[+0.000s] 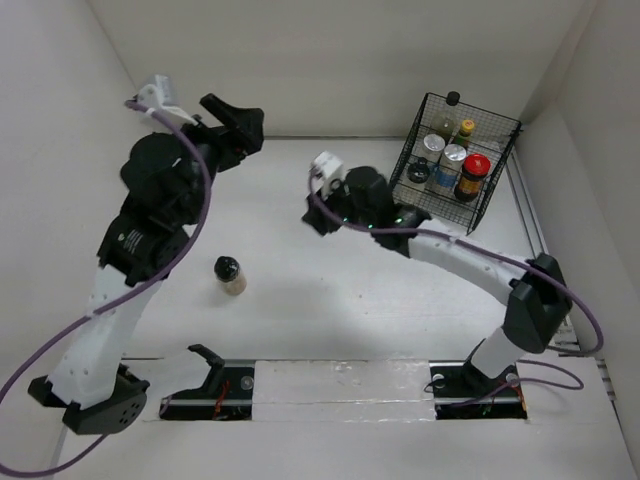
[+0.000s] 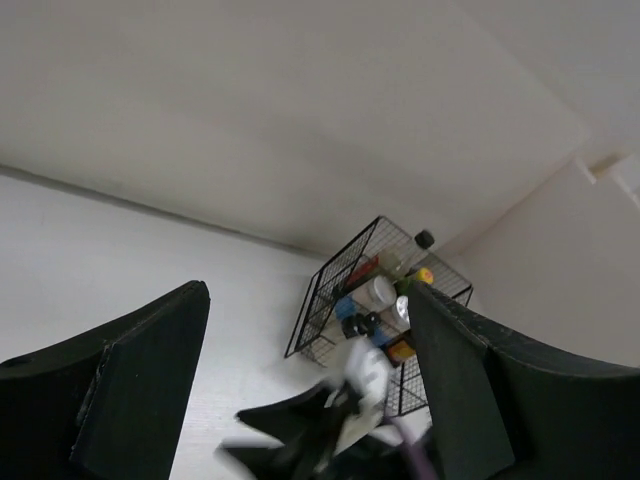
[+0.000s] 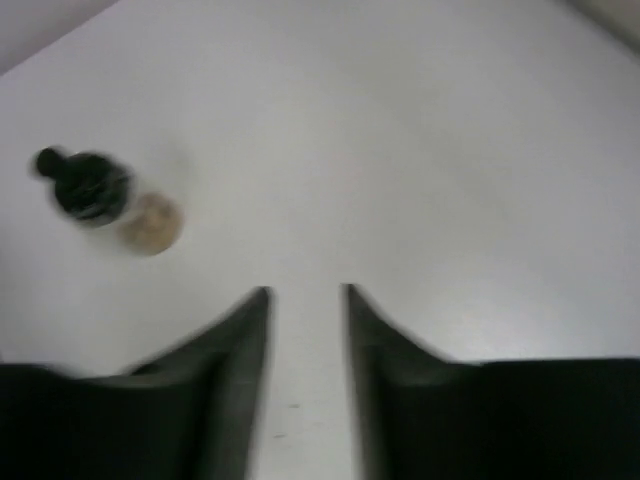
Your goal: Organize the condiment bottles
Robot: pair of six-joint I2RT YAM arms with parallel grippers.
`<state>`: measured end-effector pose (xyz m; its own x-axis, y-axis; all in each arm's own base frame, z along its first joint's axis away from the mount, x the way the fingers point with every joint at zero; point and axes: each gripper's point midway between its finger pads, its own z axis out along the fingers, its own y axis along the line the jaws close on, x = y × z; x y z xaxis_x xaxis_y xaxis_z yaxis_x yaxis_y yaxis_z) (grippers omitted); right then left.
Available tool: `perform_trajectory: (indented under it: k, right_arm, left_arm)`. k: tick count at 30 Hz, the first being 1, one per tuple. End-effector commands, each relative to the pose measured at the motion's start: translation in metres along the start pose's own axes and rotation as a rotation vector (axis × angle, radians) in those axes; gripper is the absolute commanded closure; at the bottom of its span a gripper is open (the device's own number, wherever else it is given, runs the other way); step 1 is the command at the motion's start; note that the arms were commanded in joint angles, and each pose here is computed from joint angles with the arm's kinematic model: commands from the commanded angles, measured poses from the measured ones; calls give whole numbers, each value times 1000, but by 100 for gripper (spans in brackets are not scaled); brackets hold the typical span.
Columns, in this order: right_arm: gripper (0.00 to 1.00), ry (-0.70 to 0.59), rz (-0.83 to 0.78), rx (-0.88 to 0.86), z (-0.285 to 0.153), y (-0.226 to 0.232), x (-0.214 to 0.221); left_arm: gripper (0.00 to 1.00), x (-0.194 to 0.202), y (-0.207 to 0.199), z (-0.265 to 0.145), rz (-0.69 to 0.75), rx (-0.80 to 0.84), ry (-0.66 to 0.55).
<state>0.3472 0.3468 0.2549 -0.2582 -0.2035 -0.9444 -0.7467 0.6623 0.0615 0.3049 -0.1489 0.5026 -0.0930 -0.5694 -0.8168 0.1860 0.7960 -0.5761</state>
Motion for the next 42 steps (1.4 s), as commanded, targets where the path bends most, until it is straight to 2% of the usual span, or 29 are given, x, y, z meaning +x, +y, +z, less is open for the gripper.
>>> perform_trajectory:
  k: [1, 4, 7, 9, 14, 24, 28, 31, 32, 33, 36, 40, 42]
  right_arm:
    - [44, -63, -95, -241, 21, 79, -14]
    - [20, -79, -136, -379, 39, 127, -20]
    - [17, -81, -158, -445, 53, 154, -20]
    - [17, -78, -163, -473, 69, 169, -19]
    - [17, -68, -202, -533, 96, 213, -10]
    - [33, -6, -193, -570, 141, 234, 23]
    - [45, 14, -183, -531, 155, 229, 34]
    - [56, 19, -174, -522, 156, 228, 38]
    - [69, 39, -173, -521, 157, 226, 48]
    - [74, 42, -173, -511, 158, 225, 52]
    - [87, -5, -156, -501, 140, 222, 33]
    - [90, -106, -160, -485, 94, 216, -19]
    - [91, -145, -152, -434, 75, 191, -41]
  left_arm:
    - [24, -40, 4, -29, -53, -25, -108]
    - [23, -61, 6, -45, -53, -36, -159]
    - [23, -61, 6, -52, -56, -20, -157]
    - [23, -47, 10, -51, -52, -19, -117]
    - [23, -39, 15, -55, -41, -26, -91]
    - [21, -30, 24, -62, 11, -34, -62]
    - [21, -26, 28, -64, 26, -41, -53]
    - [21, -23, 29, -62, 30, -45, -46]
    - [21, -22, 31, -64, 30, -45, -46]
    - [21, -24, 29, -64, 26, -41, -53]
    - [21, -14, 34, -59, 35, -52, -35]
    - [21, -12, 33, -53, 33, -50, -39]
    - [21, -11, 26, -51, 25, -14, -40]
